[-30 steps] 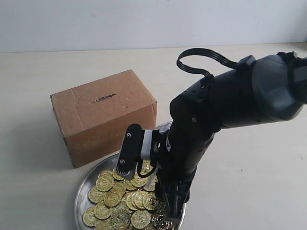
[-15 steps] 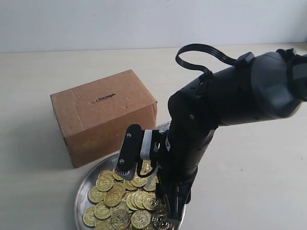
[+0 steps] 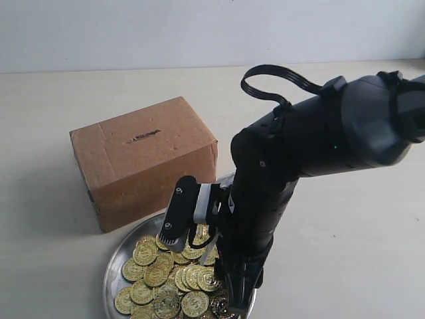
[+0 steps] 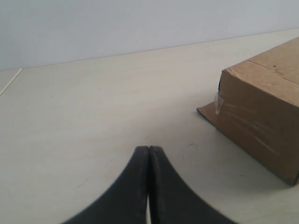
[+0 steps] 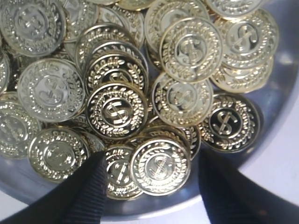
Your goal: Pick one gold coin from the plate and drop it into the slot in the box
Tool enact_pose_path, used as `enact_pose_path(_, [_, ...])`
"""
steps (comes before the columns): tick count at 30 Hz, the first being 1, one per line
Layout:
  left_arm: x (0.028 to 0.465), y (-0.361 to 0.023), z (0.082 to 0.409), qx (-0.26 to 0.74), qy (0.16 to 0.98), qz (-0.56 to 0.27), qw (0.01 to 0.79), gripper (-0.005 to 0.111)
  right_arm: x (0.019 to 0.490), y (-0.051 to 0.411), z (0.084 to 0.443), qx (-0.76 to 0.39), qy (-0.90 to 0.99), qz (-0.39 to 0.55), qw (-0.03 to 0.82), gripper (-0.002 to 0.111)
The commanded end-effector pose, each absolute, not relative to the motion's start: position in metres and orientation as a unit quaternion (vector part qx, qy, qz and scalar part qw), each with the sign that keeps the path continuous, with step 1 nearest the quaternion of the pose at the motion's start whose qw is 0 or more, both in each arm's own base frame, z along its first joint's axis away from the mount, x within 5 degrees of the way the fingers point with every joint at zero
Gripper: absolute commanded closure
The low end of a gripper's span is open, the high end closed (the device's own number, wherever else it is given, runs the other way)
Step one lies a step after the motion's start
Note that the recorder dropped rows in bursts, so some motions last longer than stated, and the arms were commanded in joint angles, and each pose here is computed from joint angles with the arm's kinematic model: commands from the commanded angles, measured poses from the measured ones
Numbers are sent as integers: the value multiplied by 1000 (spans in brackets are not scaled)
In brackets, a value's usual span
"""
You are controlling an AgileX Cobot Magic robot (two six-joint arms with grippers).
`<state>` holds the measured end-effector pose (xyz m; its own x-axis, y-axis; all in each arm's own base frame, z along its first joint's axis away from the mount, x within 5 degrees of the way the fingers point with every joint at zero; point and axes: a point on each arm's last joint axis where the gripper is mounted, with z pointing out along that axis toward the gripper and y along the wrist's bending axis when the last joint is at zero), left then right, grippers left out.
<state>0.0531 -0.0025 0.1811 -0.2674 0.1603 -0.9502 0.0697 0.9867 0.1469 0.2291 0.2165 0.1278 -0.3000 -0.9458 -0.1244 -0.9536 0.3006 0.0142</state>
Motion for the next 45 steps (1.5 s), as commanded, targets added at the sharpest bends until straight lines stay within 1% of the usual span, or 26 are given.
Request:
enact_pose_path(1, [53, -3, 181, 70, 793, 33, 605, 107, 231, 219, 123, -589, 806, 43, 46, 54])
enact_pose_path(10, [53, -3, 181, 70, 793, 33, 605, 107, 231, 219, 123, -589, 806, 42, 45, 55])
enact_pose_path(14, [53, -3, 181, 70, 793, 33, 605, 107, 231, 218, 123, -589, 806, 42, 43, 63])
enact_pose_path(17, [53, -3, 181, 70, 793, 33, 605, 107, 231, 218, 123, -589, 806, 42, 43, 72])
enact_pose_path(19, [53, -3, 181, 70, 793, 33, 605, 107, 231, 218, 123, -589, 806, 42, 43, 76])
enact_pose_path(26, [53, -3, 181, 70, 793, 33, 605, 107, 231, 218, 123, -589, 806, 42, 43, 77])
enact_pose_path(30, [53, -3, 181, 70, 793, 33, 605, 107, 231, 219, 126, -590, 805, 42, 37, 80])
enact_pose_path(37, [53, -3, 181, 70, 793, 33, 605, 107, 239, 228, 144, -590, 805, 50, 30, 81])
enact_pose_path(42, [53, -3, 181, 70, 793, 33, 605, 107, 237, 241, 161, -578, 811, 89, 32, 81])
enact_pose_path(45, [53, -3, 181, 70, 793, 33, 605, 107, 231, 253, 175, -592, 799, 98, 33, 81])
